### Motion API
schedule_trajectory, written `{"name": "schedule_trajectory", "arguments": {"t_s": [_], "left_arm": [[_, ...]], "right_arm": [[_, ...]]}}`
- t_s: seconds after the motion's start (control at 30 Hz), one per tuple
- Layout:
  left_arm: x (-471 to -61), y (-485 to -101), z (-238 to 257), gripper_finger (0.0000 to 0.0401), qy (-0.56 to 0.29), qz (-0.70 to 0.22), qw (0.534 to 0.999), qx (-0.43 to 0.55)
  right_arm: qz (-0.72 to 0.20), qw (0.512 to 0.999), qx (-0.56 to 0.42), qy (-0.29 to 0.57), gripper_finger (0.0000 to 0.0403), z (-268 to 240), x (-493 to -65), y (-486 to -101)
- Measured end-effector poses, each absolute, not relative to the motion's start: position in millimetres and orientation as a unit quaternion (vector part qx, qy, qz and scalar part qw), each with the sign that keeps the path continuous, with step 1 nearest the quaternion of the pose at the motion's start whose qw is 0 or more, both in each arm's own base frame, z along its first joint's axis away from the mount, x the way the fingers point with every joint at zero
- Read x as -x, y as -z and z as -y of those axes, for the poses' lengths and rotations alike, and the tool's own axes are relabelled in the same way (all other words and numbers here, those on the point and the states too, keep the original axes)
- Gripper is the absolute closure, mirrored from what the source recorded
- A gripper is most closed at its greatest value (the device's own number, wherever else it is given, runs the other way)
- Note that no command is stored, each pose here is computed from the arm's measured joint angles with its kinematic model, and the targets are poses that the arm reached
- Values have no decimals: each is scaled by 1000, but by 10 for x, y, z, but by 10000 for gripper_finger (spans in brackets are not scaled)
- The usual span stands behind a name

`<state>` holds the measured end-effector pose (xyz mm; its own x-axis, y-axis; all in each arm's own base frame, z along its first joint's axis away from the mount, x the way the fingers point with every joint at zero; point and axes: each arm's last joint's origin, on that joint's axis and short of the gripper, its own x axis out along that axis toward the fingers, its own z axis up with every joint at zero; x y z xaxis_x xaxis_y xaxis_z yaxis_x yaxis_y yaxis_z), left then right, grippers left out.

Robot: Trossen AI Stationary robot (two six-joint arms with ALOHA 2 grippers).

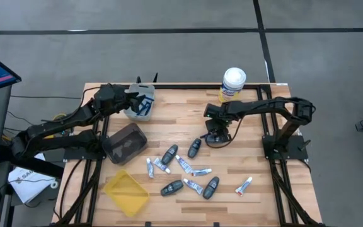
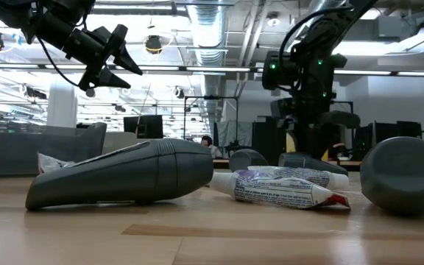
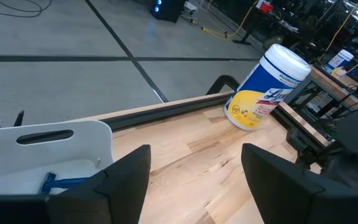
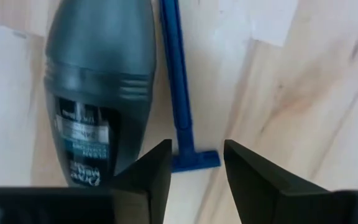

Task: Pick & Place Travel size toiletries
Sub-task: Put the razor into the gray bin

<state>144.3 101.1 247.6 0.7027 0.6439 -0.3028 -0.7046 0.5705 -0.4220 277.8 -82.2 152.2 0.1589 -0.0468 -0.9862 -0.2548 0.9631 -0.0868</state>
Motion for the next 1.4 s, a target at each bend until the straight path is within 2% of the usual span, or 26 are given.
{"name": "schedule_trajectory", "arguments": {"t_s": [0.17, 0.37, 0.6, 0.8, 0.93, 1.03, 1.23, 1.4], "left_arm": [[-1462, -2476, -984, 155, -373, -60, 888, 263], [-1468, -2476, -974, 155, -370, -61, 889, 263], [-1472, -2476, -969, 155, -367, -62, 890, 263], [-1493, -2476, -936, 155, -353, -65, 895, 264], [-1505, -2476, -917, 155, -347, -67, 898, 263], [-1508, -2476, -912, 155, -346, -67, 898, 263], [-1509, -2478, -912, 155, -346, -67, 898, 263], [-1512, -2484, -911, 155, -341, -64, 900, 265]], "right_arm": [[-653, 744, 120, -83, 270, 750, -2802, -1464], [-637, 756, 128, -79, 271, 741, -2847, -1472], [-649, 747, 120, -80, 299, 772, -2841, -1399], [-663, 734, 115, -89, 307, 755, -2884, -1266], [-670, 729, 112, -89, 346, 734, -2882, -1244], [-668, 733, 103, -77, 383, 761, -2860, -1277], [-657, 748, 85, -44, 375, 834, -2800, -1397], [-607, 790, 80, 2, 383, 960, -2732, -1724]]}}
